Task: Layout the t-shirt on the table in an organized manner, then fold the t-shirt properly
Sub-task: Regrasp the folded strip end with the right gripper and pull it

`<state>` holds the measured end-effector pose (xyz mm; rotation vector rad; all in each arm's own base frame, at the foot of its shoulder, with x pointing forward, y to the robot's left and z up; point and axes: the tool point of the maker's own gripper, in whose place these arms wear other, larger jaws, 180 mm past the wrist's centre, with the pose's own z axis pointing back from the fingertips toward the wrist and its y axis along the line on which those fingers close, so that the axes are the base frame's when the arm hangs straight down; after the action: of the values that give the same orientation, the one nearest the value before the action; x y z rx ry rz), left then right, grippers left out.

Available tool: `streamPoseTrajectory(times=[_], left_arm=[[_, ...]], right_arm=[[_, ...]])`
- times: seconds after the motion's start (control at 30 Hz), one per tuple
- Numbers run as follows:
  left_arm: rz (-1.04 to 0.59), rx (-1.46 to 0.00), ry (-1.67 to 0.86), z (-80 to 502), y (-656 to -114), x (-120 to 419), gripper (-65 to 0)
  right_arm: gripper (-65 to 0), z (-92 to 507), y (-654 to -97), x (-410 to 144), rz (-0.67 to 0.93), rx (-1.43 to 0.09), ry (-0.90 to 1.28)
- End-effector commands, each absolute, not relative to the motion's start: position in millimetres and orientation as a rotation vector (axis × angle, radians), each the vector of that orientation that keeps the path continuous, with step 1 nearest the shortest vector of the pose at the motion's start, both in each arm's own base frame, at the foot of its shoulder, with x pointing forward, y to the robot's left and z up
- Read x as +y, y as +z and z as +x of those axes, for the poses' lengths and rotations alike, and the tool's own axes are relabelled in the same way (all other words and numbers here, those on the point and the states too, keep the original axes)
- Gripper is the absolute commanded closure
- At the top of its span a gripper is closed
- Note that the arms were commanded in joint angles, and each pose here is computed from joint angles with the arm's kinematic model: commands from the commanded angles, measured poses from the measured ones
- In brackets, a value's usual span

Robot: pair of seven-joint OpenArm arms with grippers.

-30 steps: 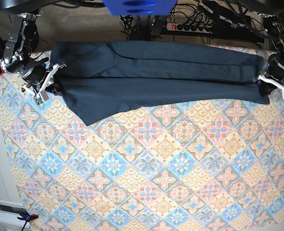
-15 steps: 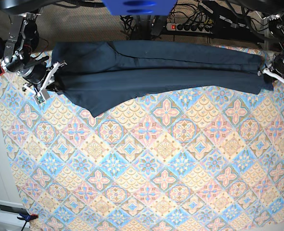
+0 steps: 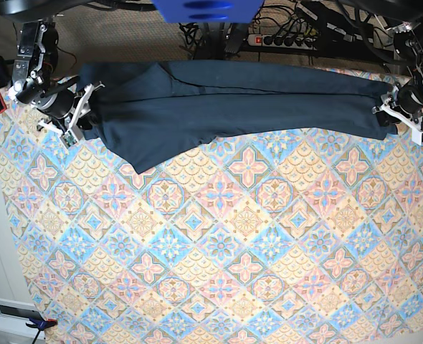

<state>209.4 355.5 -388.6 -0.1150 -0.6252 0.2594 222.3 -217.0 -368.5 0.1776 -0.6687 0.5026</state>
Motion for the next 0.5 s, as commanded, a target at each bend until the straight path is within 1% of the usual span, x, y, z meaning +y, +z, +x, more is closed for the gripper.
streamPoseTrajectory(times=[0.0,0.13,0.23,0.47], left_arm=[[-0.110,-0.676,0.245,219,-374,361,-20.4],[-0.182,-0.730,0.272,226,-365,353,-18.3],[-0.232,-0.764,0.289,232,-359,348,-18.3],[-0.294,-0.849,0.358,236,-340,355,-18.4]], right_arm=[[-16.2,236,-347,-214,0.176,-0.750,0.527],[-14.9,240,-335,-208,0.166,-0.784,0.553],[-14.8,244,-332,-204,0.173,-0.799,0.560],[-15.1,282,-308,-169,0.220,-0.911,0.613]])
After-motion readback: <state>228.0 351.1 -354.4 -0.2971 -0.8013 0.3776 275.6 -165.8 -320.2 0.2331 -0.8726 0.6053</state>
